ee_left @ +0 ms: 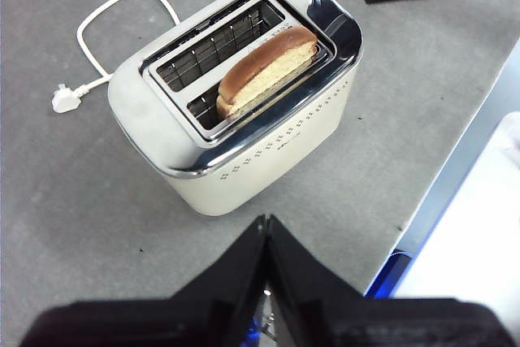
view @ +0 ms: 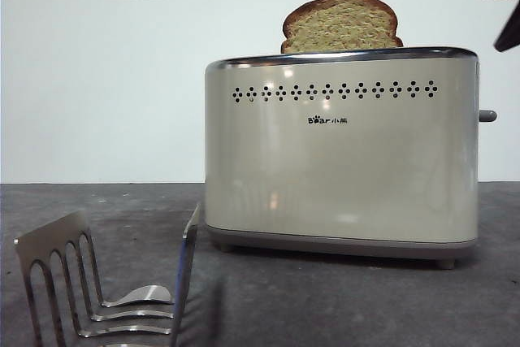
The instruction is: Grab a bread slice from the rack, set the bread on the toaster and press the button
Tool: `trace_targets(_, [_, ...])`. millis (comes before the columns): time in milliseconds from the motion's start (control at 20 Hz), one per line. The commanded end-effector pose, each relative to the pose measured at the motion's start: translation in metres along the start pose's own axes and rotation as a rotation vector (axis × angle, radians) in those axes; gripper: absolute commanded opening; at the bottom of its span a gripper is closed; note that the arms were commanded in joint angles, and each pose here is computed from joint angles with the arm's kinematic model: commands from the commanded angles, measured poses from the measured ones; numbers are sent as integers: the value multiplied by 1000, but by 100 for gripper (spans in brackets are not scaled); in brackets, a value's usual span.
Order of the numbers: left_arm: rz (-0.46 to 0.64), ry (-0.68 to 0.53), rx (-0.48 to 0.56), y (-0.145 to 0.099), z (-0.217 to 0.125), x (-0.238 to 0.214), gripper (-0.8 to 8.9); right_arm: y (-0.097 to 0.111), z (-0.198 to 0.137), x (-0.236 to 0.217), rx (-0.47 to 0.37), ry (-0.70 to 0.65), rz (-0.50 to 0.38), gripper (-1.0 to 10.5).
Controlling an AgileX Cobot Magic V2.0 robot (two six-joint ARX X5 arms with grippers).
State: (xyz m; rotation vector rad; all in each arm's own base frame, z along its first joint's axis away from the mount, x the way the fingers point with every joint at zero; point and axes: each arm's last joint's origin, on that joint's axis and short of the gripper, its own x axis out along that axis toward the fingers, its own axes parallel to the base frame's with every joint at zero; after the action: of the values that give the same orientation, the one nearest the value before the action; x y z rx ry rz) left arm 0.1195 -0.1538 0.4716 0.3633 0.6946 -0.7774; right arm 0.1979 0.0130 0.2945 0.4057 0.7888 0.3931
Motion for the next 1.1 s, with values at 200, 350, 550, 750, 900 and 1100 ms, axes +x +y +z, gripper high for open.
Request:
trace_targets(200, [8, 21, -102, 3, -41, -13, -9, -39, 29, 19, 131, 38, 160, -8])
trace_targets(350, [22, 35, -168, 6, -65, -17, -9, -55, 31, 32, 177, 84, 219, -8])
trace_targets(550, [19, 14, -216, 7, -83, -27, -9, -69, 27, 52, 227, 160, 237, -8])
trace_targets(750, [13, -37, -243, 8, -91, -42, -9, -78, 23, 62, 251, 198, 190, -8])
trace_targets(900, [10, -60, -254, 9, -95, -49, -9, -84, 21, 70, 275, 225, 179, -8])
trace_targets(1100, [8, -74, -258, 9, -98, -53, -9, -94, 15, 81, 296, 281, 146, -8])
